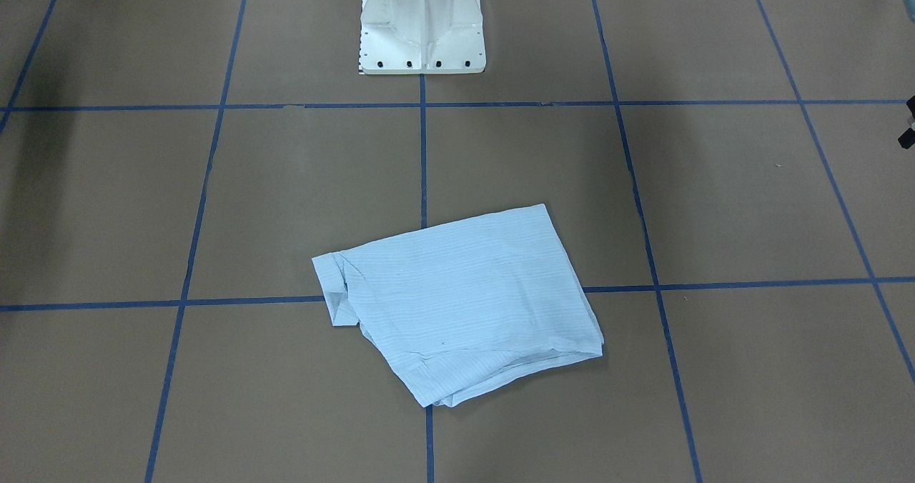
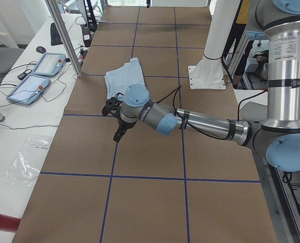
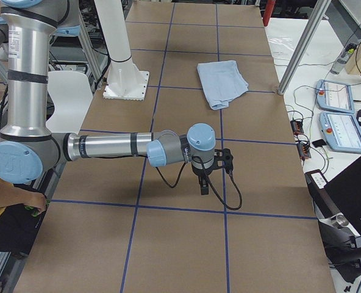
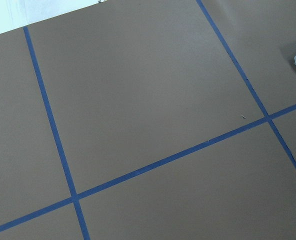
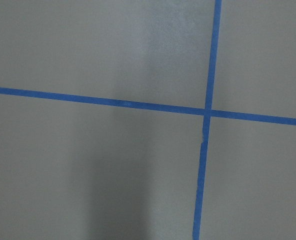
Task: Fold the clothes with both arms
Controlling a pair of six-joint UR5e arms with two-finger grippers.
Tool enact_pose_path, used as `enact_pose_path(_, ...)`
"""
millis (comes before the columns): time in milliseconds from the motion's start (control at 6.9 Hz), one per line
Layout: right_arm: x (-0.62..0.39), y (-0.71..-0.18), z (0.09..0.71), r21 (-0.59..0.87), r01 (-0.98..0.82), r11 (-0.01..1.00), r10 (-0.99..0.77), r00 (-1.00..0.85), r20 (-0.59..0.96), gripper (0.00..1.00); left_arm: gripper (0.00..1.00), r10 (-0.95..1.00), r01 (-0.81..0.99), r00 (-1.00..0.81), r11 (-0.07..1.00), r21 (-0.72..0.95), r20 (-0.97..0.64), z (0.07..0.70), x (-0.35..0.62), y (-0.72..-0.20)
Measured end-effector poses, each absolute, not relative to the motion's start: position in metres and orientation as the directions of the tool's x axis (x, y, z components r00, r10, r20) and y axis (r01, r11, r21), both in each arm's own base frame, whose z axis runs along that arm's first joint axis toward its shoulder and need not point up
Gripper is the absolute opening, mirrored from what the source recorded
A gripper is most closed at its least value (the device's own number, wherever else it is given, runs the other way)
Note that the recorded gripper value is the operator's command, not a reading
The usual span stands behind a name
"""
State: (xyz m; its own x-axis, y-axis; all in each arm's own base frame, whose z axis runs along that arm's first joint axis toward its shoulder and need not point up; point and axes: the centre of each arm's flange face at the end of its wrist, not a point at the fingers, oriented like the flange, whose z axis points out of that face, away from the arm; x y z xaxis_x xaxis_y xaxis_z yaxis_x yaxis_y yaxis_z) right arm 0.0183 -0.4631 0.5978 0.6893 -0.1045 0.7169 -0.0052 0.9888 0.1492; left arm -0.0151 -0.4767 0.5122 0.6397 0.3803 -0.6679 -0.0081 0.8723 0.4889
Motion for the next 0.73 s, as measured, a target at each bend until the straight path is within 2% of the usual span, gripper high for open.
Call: enact_pose_path(725,0.0163,-0.4632,0.5916,0.161,-0.003,0.987,-0.118,0.667,0.735,1.0,1.0,0.385,-0.007,0.639,0.869,0.495,-0.666,0.508,-0.0151,-0.4761)
